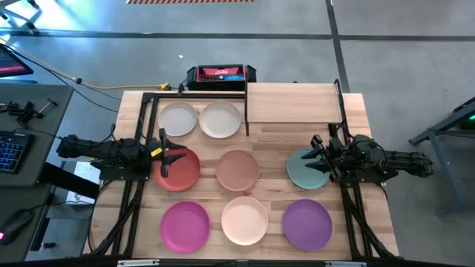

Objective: Place and stack plates onto a shelf
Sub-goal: Put the blue plate on the shelf

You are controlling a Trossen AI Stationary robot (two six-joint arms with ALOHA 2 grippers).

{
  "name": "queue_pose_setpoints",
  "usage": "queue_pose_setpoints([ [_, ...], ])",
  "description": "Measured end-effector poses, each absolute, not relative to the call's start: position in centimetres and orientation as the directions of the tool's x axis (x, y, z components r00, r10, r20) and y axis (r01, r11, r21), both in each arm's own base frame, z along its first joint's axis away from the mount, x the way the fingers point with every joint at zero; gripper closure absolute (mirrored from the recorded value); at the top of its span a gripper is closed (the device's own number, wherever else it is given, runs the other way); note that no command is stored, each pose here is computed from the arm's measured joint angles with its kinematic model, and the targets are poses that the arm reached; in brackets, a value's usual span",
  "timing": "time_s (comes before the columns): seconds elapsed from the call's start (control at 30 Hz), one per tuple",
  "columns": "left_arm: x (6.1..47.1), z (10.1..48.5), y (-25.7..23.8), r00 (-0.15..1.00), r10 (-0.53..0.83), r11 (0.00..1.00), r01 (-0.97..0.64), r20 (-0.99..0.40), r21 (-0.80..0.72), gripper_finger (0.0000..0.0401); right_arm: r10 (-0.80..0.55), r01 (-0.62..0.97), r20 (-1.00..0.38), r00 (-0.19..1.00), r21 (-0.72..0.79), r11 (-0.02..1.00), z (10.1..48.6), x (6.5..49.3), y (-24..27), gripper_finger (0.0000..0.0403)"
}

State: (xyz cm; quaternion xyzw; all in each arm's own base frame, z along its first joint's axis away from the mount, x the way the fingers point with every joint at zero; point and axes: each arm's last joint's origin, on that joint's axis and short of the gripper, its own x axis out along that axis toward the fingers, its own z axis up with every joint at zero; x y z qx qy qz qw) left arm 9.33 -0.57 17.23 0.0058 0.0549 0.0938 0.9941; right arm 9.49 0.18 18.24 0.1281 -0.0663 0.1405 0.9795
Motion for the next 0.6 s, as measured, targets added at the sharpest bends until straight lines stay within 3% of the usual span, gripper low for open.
queue_pose_setpoints([
  [0.13,9.34,17.90,-0.38,0.966,0.255,0.916,-0.255,-0.040,-0.309,0.0284,0.258,-0.292,0.166,0.952,0.232,0.928,18.25,9.49,0.18,0.0268],
  [0.23,9.32,18.17,-0.28,0.957,0.290,0.845,-0.263,-0.015,-0.466,0.0284,0.258,-0.292,0.166,0.952,0.232,0.928,18.25,9.49,0.18,0.0268],
  [0.43,9.31,18.18,-0.26,0.954,0.299,0.763,-0.248,-0.014,-0.597,0.0284,0.258,-0.288,0.167,0.952,0.198,0.937,18.24,9.49,0.18,0.0268],
  [0.6,9.31,18.17,-0.26,0.954,0.299,0.755,-0.246,-0.014,-0.608,0.0284,0.210,-0.236,0.170,0.963,0.146,0.961,18.26,9.52,0.04,0.0268],
])
